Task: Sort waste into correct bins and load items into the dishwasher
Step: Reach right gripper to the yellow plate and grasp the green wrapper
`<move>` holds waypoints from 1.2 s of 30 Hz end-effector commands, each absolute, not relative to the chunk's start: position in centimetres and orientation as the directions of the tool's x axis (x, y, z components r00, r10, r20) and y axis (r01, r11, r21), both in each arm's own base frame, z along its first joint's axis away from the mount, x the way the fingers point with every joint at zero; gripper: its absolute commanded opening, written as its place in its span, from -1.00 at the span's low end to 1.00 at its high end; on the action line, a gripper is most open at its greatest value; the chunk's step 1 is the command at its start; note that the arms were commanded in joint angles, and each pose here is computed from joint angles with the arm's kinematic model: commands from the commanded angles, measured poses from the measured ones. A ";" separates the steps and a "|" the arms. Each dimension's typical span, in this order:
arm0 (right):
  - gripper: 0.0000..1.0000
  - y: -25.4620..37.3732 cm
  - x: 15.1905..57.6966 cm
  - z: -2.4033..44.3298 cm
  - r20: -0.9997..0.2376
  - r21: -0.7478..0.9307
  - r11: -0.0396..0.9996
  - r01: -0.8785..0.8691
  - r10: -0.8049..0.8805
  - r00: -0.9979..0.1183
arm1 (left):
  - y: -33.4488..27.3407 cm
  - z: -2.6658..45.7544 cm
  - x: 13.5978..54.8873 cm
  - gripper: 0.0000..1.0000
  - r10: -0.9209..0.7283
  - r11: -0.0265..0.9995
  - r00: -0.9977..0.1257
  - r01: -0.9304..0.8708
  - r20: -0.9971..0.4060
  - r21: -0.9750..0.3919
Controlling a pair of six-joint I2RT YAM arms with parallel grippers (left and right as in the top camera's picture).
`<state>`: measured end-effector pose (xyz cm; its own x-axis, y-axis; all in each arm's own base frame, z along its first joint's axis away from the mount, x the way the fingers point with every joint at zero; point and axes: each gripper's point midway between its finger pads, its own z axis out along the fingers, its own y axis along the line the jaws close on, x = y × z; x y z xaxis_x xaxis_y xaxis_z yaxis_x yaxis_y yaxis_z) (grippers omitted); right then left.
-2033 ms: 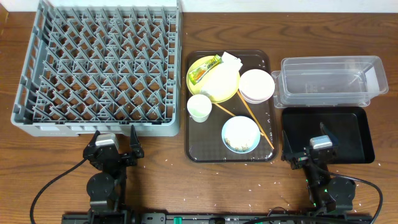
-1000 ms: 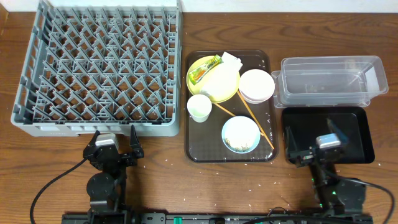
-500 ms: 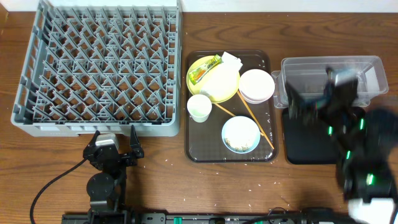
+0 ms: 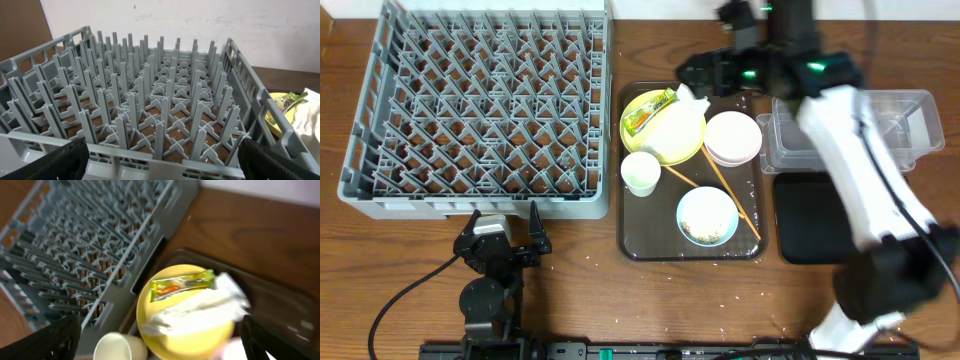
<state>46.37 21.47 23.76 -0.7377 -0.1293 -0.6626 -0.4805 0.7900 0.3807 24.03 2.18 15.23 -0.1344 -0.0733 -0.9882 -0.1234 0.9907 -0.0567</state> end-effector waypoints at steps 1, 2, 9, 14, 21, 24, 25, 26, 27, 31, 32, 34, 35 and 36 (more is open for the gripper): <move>0.98 25.2 46.9 21.2 -0.636 0.424 0.743 -0.518 -0.162 -0.754 | 2.5 13.6 24.0 0.91 -0.069 0.989 -0.171 -0.139 -0.983 -0.045; 0.99 26.3 47.1 20.3 -0.621 0.456 0.729 -0.511 -0.150 -0.769 | 2.5 13.6 24.0 0.91 -0.069 0.989 -0.171 -0.140 -0.983 -0.045; 0.63 29.5 47.1 13.7 -0.519 0.486 0.754 -0.443 -0.158 -0.840 | 2.5 13.6 24.0 0.91 -0.069 0.989 -0.171 -0.140 -0.983 -0.045; 0.47 25.3 49.3 9.2 -0.477 0.274 0.959 0.075 0.203 -0.855 | 2.5 13.6 24.0 0.91 -0.069 0.989 -0.171 -0.140 -0.983 -0.045; 0.55 26.7 50.4 7.4 -0.610 0.159 0.976 0.146 0.213 -0.763 | 2.5 13.6 24.0 0.91 -0.069 0.989 -0.171 -0.140 -0.983 -0.045; 0.54 27.8 50.6 5.3 -0.606 0.162 0.977 0.140 0.211 -0.767 | 2.5 13.6 24.0 0.91 -0.069 0.989 -0.171 -0.140 -0.983 -0.045; 0.53 27.8 50.7 4.6 -0.602 0.163 0.976 0.146 0.216 -0.768 | 2.5 13.6 24.0 0.91 -0.069 0.989 -0.171 -0.140 -0.983 -0.045; 0.51 27.8 50.6 3.9 -0.594 0.167 0.973 0.161 0.230 -0.771 | 2.5 13.6 24.0 0.91 -0.069 0.989 -0.171 -0.140 -0.983 -0.045; 0.50 27.7 50.6 3.5 -0.589 0.168 0.971 0.173 0.239 -0.772 | 2.5 13.6 24.0 0.91 -0.069 0.989 -0.171 -0.140 -0.983 -0.045; 0.42 27.0 51.1 2.4 -0.582 0.168 0.967 0.189 0.252 -0.773 | 2.5 13.6 24.0 0.91 -0.069 0.989 -0.171 -0.140 -0.983 -0.045; 0.37 27.0 51.2 2.2 -0.582 0.168 0.967 0.191 0.254 -0.773 | 2.5 13.6 24.0 0.91 -0.069 0.989 -0.171 -0.139 -0.983 -0.045; 0.26 26.9 51.4 1.7 -0.576 0.174 0.966 0.191 0.257 -0.776 | 2.5 13.6 24.0 0.91 -0.069 0.989 -0.171 -0.139 -0.983 -0.045; 0.16 27.1 51.3 1.5 -0.568 0.181 0.966 0.186 0.257 -0.782 | 2.5 13.6 24.0 0.91 -0.069 0.989 -0.171 -0.140 -0.983 -0.045; 0.03 27.2 51.2 1.3 -0.559 0.188 0.965 0.182 0.257 -0.788 | 2.5 13.6 24.0 0.91 -0.069 0.989 -0.171 -0.139 -0.983 -0.045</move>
<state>50.81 27.30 1.76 -0.7901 0.2317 -0.5675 0.1616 0.9718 0.1718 24.03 2.19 15.23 -0.1344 -0.0733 -0.9882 -0.1238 0.9907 -0.0566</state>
